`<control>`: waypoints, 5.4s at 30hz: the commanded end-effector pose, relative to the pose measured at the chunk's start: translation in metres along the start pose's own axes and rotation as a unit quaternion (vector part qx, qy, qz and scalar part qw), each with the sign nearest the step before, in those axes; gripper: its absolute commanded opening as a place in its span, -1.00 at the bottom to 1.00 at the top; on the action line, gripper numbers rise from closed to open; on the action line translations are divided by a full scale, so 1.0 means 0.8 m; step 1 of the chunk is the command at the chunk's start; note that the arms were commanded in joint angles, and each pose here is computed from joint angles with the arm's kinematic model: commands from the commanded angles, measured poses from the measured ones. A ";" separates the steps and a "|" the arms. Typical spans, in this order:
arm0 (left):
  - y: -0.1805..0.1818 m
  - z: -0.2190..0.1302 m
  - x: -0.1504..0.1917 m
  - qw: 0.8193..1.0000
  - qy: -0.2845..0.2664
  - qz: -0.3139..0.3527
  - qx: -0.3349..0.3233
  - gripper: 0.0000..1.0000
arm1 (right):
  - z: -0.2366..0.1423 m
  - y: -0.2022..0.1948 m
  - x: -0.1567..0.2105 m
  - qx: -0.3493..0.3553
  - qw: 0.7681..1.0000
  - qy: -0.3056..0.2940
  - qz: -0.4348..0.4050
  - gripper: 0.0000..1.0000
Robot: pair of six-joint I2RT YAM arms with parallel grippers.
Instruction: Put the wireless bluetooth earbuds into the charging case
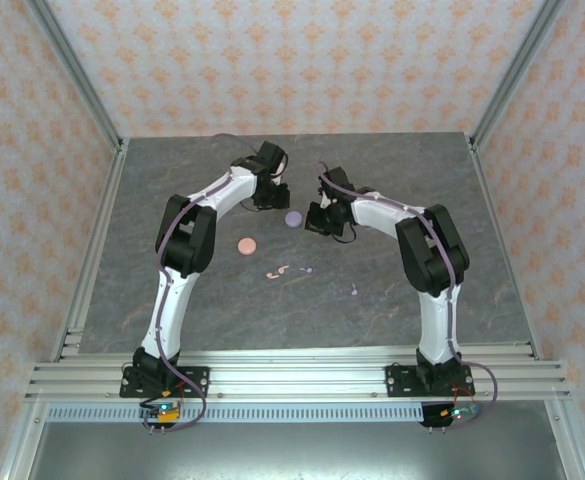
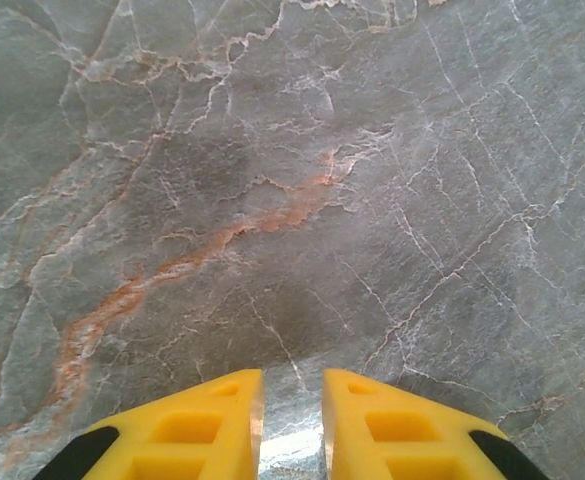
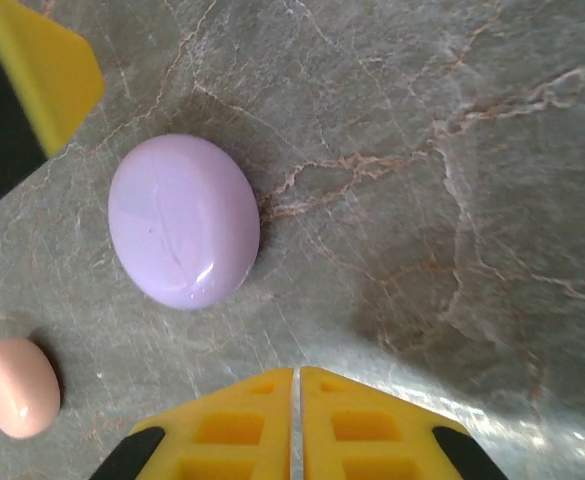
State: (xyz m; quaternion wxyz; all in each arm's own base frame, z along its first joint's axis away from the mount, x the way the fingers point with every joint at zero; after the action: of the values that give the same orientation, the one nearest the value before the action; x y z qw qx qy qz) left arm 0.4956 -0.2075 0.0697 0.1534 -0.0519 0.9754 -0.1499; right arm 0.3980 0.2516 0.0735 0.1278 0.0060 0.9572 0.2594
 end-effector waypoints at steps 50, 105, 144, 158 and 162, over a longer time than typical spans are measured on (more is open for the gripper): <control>0.016 -0.042 0.057 0.999 0.002 -0.011 -0.049 -0.78 | -0.008 -0.001 -0.021 0.056 0.998 -0.010 0.021 -0.82; 0.017 -0.042 0.067 0.999 0.019 -0.037 -0.021 -0.83 | 0.000 -0.009 -0.020 0.066 0.998 0.001 0.014 -0.78; 0.004 -0.019 0.079 0.974 0.043 -0.159 0.156 -0.07 | 0.019 0.006 -0.032 -0.110 0.992 0.033 0.052 -0.39; -0.008 -0.001 0.086 0.969 0.056 -0.164 0.177 -0.08 | 0.029 0.001 -0.028 -0.114 0.990 0.039 0.067 -0.56; -0.009 0.003 0.086 0.966 0.056 -0.172 0.183 -0.13 | 0.031 -0.001 -0.026 -0.114 0.990 0.040 0.071 -0.59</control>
State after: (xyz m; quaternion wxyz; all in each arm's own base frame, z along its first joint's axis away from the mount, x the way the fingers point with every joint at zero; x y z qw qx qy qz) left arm 0.4341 -0.2190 0.0618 0.0893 -0.1775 0.9184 -0.3422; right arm 0.4248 0.2617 0.0680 0.0792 0.0407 0.9226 0.3754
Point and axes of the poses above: each hand's point on the last joint's axis, 136 mm out from that joint toward the fingers, its own z axis out along the fingers, its own y axis along the line the jaws close on, x = y × z, the point moved 4 cm from there along -z, back along the fingers, and after that the axes turned 5 degrees about -z, right-handed, at the moved point
